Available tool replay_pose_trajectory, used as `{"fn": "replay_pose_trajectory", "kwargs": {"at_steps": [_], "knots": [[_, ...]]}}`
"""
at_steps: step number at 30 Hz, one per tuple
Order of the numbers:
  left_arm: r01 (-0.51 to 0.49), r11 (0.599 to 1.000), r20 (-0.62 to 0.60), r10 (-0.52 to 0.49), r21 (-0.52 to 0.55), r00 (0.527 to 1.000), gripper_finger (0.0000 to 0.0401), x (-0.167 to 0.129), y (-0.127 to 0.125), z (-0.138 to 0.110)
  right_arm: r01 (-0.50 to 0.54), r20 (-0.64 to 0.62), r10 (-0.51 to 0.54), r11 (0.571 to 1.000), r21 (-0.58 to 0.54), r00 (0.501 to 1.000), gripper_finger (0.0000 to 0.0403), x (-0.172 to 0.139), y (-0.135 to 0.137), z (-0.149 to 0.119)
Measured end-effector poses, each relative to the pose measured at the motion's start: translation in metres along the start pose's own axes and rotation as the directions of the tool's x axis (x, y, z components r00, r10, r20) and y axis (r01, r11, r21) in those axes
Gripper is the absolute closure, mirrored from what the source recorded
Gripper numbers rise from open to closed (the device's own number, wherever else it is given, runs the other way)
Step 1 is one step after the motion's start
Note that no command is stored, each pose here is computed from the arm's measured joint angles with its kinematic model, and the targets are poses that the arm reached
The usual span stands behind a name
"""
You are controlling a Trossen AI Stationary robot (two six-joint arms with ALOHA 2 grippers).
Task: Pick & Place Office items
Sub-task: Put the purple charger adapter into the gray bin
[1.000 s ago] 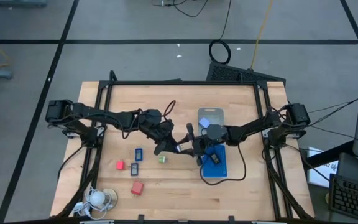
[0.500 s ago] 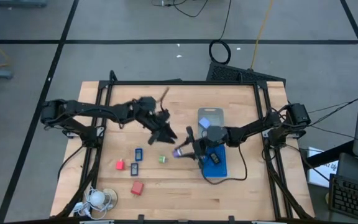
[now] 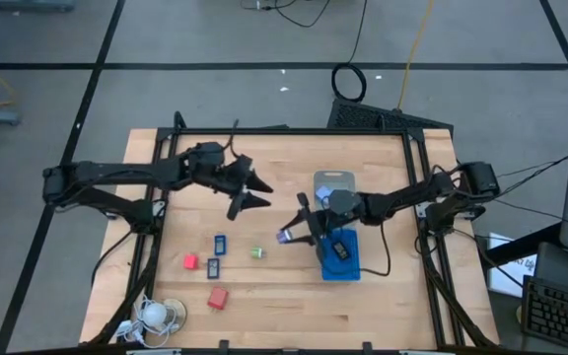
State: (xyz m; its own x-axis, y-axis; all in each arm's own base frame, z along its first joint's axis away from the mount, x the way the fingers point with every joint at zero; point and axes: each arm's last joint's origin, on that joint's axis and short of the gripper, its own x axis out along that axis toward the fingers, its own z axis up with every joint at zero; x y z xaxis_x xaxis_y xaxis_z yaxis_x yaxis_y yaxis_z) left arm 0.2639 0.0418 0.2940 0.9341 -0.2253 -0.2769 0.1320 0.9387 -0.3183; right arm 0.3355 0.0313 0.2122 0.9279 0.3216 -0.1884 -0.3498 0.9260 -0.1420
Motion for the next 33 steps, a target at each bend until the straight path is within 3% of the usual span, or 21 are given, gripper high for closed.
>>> {"fn": "replay_pose_trajectory", "kwargs": {"at_steps": [7, 11, 17, 24, 33], "knots": [[-0.218, 0.971, -0.006, 0.219, 0.097, 0.976, 0.0194, -0.036, -0.032, -0.001, 0.01, 0.005, -0.01, 1.0, 0.026, 1.0, 0.027, -0.015, -0.004, 0.007], [-0.268, 0.954, 0.058, 0.262, 0.131, 0.963, 0.0203, -0.055, -0.052, -0.005, 0.02, 0.036, -0.021, 1.0, 0.022, 0.999, 0.027, -0.023, -0.002, 0.006], [-0.342, 0.93, 0.093, 0.332, 0.133, 0.939, 0.0216, -0.075, -0.06, -0.039, 0.047, 0.056, -0.05, 0.998, 0.045, 0.997, 0.027, -0.038, -0.006, 0.007], [-0.288, 0.945, 0.178, 0.26, 0.155, 0.949, 0.023, -0.085, -0.057, -0.08, 0.074, 0.1, -0.079, 0.996, 0.048, 0.992, 0.027, -0.056, -0.007, 0.011], [-0.277, 0.952, 0.241, 0.24, 0.133, 0.94, 0.0239, -0.103, -0.051, -0.108, 0.13, 0.173, -0.143, 0.988, 0.09, 0.974, 0.027, -0.087, -0.011, 0.011]]}}
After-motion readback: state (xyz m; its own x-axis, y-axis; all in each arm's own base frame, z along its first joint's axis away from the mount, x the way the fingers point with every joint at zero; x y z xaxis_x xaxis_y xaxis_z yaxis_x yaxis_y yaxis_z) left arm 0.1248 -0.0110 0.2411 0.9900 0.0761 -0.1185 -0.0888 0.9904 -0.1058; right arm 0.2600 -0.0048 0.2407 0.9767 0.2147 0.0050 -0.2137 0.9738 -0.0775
